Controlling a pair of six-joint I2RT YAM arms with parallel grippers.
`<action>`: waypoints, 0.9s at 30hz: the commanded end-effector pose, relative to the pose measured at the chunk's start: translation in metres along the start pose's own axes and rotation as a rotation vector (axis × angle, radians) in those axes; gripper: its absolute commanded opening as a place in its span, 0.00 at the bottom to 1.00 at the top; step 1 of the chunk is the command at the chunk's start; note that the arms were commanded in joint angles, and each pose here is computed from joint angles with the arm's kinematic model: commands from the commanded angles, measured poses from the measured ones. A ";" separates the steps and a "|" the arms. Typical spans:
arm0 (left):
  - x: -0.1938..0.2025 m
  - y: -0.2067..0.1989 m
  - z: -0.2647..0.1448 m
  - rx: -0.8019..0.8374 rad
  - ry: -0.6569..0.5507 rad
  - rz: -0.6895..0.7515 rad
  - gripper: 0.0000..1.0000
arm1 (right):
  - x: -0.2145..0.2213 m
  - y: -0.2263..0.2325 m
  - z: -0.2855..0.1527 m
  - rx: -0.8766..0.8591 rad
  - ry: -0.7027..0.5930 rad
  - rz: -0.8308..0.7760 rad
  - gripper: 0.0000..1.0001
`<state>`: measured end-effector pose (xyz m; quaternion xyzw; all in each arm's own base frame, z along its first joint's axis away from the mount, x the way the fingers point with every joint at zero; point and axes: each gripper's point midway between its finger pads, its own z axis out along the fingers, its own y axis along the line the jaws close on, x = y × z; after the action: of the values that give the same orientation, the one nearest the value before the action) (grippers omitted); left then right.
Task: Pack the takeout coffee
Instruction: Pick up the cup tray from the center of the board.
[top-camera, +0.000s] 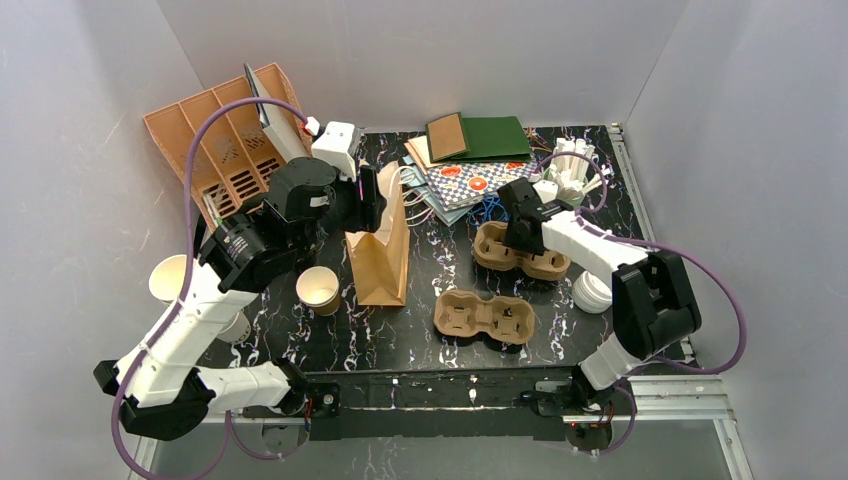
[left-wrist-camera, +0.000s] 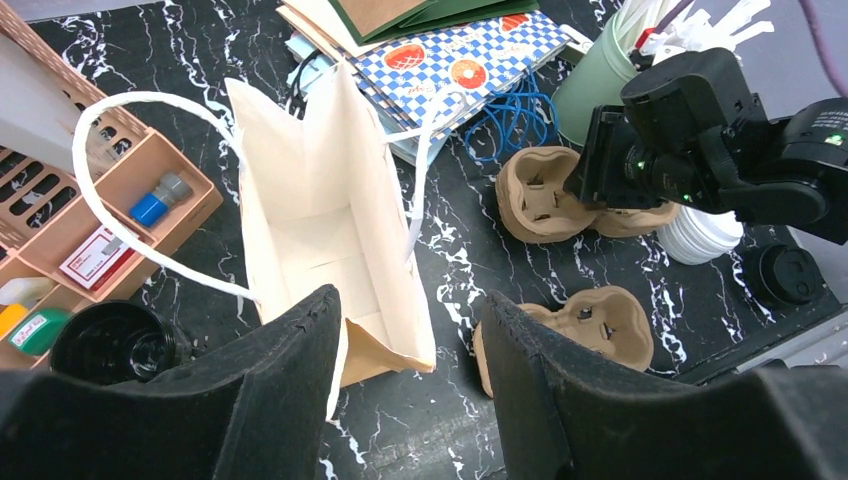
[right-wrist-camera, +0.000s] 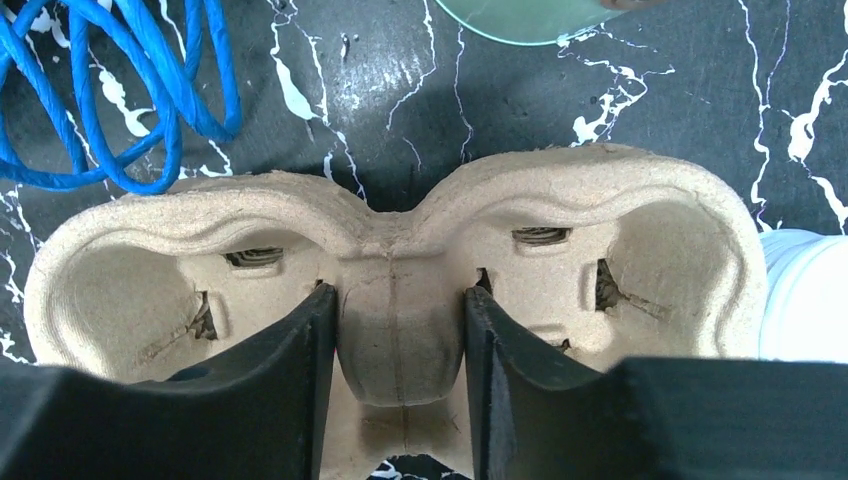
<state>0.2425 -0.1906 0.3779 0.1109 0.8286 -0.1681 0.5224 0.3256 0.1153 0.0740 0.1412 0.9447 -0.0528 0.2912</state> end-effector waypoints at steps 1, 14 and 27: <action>-0.002 0.011 -0.009 -0.034 -0.020 0.022 0.52 | -0.023 0.007 -0.029 -0.065 -0.039 0.047 0.42; 0.002 0.009 -0.007 -0.019 -0.023 0.018 0.52 | -0.047 -0.046 -0.068 -0.067 -0.080 -0.213 0.30; 0.006 0.002 -0.002 0.011 -0.009 0.007 0.52 | -0.097 -0.099 -0.004 0.033 -0.085 -0.147 0.30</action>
<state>0.2412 -0.1888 0.3702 0.1180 0.8293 -0.1634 0.5213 0.3349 0.0153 0.1180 0.0858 0.9554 -0.0735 0.2727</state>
